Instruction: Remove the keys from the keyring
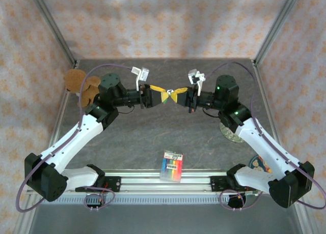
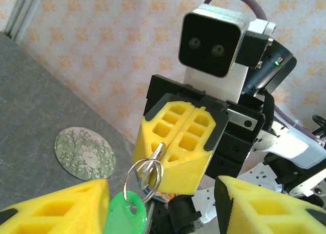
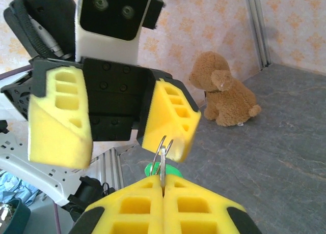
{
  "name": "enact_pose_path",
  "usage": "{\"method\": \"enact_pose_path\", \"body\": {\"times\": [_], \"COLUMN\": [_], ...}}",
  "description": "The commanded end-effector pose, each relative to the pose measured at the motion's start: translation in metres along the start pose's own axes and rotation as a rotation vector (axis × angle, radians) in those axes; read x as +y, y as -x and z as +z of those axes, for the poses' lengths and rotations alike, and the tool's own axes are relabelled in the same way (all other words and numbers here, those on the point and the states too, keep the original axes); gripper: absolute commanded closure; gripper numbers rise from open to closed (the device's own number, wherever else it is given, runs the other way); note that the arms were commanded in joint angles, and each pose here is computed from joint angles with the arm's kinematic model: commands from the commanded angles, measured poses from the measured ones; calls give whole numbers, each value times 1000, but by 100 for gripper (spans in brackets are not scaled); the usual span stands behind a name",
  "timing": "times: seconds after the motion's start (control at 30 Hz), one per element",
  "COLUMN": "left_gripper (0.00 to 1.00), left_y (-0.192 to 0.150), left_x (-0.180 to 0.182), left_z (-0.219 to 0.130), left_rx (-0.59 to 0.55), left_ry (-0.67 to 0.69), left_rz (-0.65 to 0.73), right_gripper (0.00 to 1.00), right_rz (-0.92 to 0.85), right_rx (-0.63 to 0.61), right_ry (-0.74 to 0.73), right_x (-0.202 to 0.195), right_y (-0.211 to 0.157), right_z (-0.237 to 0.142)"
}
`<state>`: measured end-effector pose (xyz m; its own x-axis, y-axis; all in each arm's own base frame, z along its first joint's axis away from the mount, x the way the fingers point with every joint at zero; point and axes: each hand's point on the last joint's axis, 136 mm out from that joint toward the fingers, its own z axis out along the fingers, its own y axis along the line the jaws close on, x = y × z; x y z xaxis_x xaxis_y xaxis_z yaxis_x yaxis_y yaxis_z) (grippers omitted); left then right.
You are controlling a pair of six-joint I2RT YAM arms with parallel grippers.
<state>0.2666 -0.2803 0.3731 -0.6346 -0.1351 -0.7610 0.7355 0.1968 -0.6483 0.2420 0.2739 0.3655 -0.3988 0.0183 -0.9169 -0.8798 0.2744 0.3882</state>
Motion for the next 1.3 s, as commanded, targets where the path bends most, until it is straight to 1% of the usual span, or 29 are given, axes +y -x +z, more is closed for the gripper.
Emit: {"method": "enact_pose_path", "body": {"times": [0.0, 0.07, 0.23, 0.37, 0.6, 0.73, 0.87, 1.0, 1.27], "left_gripper": [44, 46, 56, 57, 64, 82, 89, 99, 100], "left_y": [0, 0, 2, 5, 7, 6, 6, 7, 15], "left_x": [-9, -11, -13, -15, -17, -18, -19, -21, -27], "left_z": [3, 4, 4, 3, 3, 3, 2, 2, -1], "left_rx": [5, 4, -2, -11, -16, -17, -22, -26, -81], "left_ry": [-46, -53, -59, -61, -67, -75, -79, -89, -139], "left_rz": [20, 23, 23, 33, 39, 38, 37, 41, 25], "right_gripper": [100, 100, 100, 100, 100, 100, 100, 100, 100], "right_rz": [-60, -61, -64, -66, -65, -70, -77, -80, -136], "right_rx": [-58, -55, -53, -50, -46, -46, -49, -50, -92], "right_ry": [47, 49, 42, 39, 43, 41, 37, 37, 13], "right_x": [20, 21, 20, 21, 22, 23, 24, 25, 26], "right_y": [22, 21, 19, 18, 17, 17, 17, 18, 19], "right_z": [-9, -9, -10, -10, -12, -13, -14, -15, -21]}}
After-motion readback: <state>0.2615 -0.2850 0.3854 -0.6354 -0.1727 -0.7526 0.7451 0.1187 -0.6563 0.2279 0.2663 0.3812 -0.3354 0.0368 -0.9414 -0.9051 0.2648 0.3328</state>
